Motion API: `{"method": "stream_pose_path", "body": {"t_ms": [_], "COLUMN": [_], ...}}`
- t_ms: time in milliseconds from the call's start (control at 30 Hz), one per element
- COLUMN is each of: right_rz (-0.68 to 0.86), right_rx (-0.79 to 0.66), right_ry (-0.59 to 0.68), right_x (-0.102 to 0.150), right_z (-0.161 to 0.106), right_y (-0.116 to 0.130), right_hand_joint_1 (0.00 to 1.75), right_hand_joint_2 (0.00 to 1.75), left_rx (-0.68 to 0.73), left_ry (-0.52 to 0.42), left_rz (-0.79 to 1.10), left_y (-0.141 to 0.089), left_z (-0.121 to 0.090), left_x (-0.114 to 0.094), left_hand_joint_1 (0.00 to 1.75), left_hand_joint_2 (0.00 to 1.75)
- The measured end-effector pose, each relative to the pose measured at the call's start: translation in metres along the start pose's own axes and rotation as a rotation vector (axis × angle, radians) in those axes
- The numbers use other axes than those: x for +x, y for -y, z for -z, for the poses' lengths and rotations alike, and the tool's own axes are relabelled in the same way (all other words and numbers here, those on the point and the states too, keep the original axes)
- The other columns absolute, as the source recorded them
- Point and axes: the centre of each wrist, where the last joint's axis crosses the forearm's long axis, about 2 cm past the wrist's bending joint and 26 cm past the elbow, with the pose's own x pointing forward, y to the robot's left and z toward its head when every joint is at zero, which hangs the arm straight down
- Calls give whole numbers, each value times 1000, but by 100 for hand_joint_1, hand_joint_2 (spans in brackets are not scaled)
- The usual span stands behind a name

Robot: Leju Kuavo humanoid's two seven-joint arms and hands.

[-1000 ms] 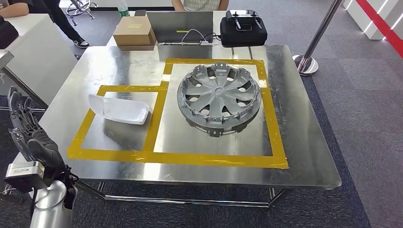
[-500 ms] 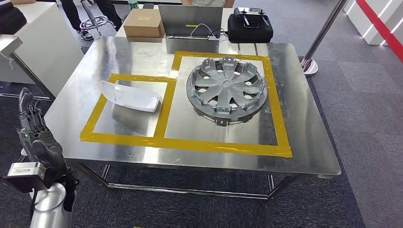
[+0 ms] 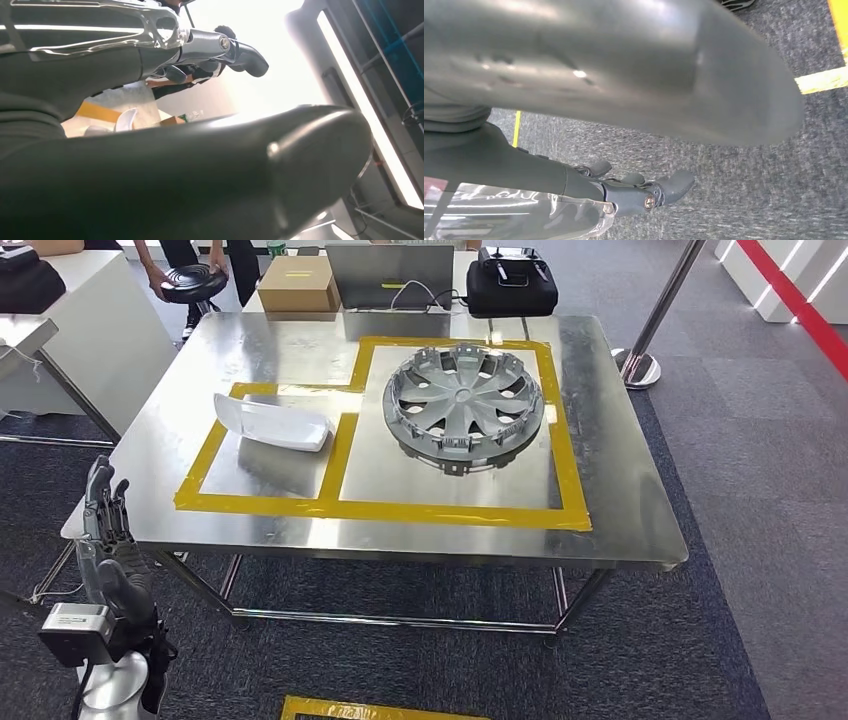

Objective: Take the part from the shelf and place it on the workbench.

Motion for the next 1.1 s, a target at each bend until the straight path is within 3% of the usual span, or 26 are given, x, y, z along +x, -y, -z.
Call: {"method": "stream_pose_path", "body": {"t_ms": [433,933,1100], "right_rz": [-14,-6,-10], "right_rx": [12,55,68], "right_ry": [-10,-11,-33], "right_x": [-1,3,2], "right_z": [0,0,-1], "right_y": [-5,-22,-30], "right_hand_joint_1": [0,0,0], "right_hand_joint_2": [0,0,0], "left_rx": [-47,-82,-153], "left_ry": [-56,-207,-309], "left_rz": [-34,-61,-33], "left_y": [-4,-9,-14], "left_z": [-27,-66,-92], "left_x": [7,7,-3], "left_hand_joint_1": [0,0,0], "left_hand_joint_2": [0,0,0]}}
